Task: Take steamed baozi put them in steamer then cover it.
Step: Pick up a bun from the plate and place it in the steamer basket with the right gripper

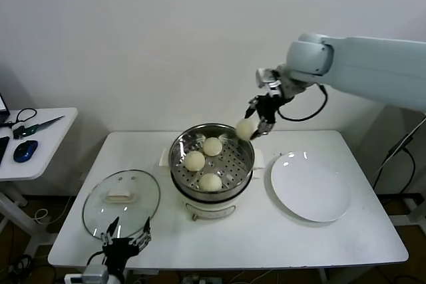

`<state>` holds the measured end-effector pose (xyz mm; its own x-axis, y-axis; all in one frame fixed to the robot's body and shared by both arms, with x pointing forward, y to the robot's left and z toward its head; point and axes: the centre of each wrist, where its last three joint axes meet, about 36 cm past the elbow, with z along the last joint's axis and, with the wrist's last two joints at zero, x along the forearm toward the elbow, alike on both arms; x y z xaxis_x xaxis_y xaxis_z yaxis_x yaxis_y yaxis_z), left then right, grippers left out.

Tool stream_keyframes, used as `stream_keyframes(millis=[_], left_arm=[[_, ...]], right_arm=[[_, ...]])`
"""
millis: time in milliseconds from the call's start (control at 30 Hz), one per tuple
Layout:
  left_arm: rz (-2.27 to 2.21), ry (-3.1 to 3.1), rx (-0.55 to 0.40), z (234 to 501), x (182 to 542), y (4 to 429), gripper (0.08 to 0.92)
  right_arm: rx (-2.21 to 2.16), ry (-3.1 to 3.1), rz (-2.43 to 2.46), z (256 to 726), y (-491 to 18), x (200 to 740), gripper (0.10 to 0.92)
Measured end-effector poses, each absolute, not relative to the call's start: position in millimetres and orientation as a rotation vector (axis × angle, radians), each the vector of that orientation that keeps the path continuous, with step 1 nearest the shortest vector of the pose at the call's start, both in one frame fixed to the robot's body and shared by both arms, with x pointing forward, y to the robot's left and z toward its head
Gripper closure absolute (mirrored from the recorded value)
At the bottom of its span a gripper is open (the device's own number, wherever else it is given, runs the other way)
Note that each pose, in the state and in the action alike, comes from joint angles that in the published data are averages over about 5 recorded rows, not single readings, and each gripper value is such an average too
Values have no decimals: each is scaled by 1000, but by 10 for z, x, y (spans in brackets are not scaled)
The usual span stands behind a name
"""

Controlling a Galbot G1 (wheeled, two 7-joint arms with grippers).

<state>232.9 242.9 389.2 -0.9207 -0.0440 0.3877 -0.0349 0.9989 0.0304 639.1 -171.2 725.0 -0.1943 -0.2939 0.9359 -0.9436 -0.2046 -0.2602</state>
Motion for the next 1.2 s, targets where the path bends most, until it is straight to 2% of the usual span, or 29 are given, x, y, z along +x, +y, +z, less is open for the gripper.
stream_keyframes(millis=[200, 533, 900, 1000, 1200], left_arm=[[-33, -2743, 63, 3896, 2331, 2449, 177], [-33, -2739, 62, 3892, 2356, 2450, 177], [-32, -2733, 61, 3884, 2374, 2454, 177], [-31, -2731, 61, 3886, 2376, 2454, 177], [-26, -2727, 62, 3905, 2380, 2454, 177]], right_arm=[[1474, -1411, 1451, 6852, -1460, 6393, 352], [1437, -1371, 1480, 6258, -1315, 6455, 352], [1428, -1362, 1482, 5902, -1208, 6506, 344], [1426, -1363, 1487, 5874, -1198, 6518, 318], [1449, -1388, 1470, 5917, -1211, 6533, 209]])
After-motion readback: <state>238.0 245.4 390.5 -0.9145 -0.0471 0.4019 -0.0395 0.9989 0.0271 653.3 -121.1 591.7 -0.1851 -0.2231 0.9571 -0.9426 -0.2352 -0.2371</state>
